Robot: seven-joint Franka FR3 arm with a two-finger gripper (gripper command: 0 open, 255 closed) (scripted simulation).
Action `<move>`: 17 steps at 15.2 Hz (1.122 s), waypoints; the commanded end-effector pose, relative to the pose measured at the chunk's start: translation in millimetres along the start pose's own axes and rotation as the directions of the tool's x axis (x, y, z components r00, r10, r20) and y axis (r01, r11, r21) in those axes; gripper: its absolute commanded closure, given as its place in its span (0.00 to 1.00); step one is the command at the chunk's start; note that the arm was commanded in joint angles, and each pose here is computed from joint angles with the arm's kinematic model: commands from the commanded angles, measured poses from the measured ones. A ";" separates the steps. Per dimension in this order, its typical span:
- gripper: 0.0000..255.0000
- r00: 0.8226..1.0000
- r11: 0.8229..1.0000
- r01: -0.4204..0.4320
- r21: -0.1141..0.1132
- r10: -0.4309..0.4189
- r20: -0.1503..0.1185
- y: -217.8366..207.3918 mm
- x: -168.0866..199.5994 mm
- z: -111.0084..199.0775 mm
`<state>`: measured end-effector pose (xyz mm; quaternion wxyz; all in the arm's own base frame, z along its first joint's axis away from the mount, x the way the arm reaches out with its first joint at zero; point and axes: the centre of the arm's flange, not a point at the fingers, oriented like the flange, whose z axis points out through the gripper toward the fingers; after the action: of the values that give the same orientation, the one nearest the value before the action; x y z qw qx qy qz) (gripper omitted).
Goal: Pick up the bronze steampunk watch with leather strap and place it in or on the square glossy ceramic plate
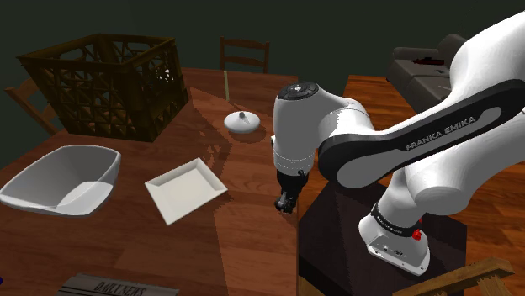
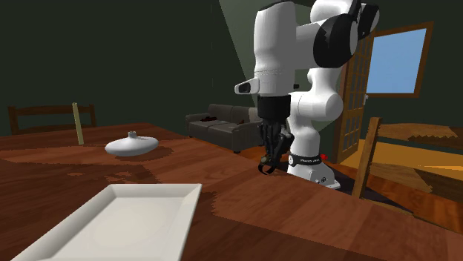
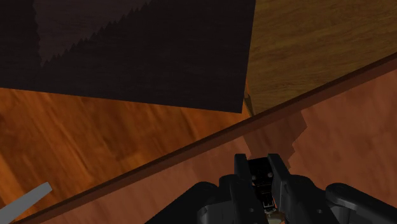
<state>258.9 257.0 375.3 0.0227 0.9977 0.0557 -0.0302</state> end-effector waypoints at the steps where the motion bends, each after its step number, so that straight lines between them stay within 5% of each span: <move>1: 1.00 1.000 1.000 0.000 0.000 0.000 0.000 0.0 0.0 0.0; 7: 1.00 1.000 1.000 0.000 0.000 0.000 0.000 0.0 0.0 0.0; 17: 1.00 1.000 1.000 0.000 0.000 0.000 0.000 2.2 -3.3 -52.6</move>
<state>258.9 257.4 423.6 0.0225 0.9977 0.0557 -0.0299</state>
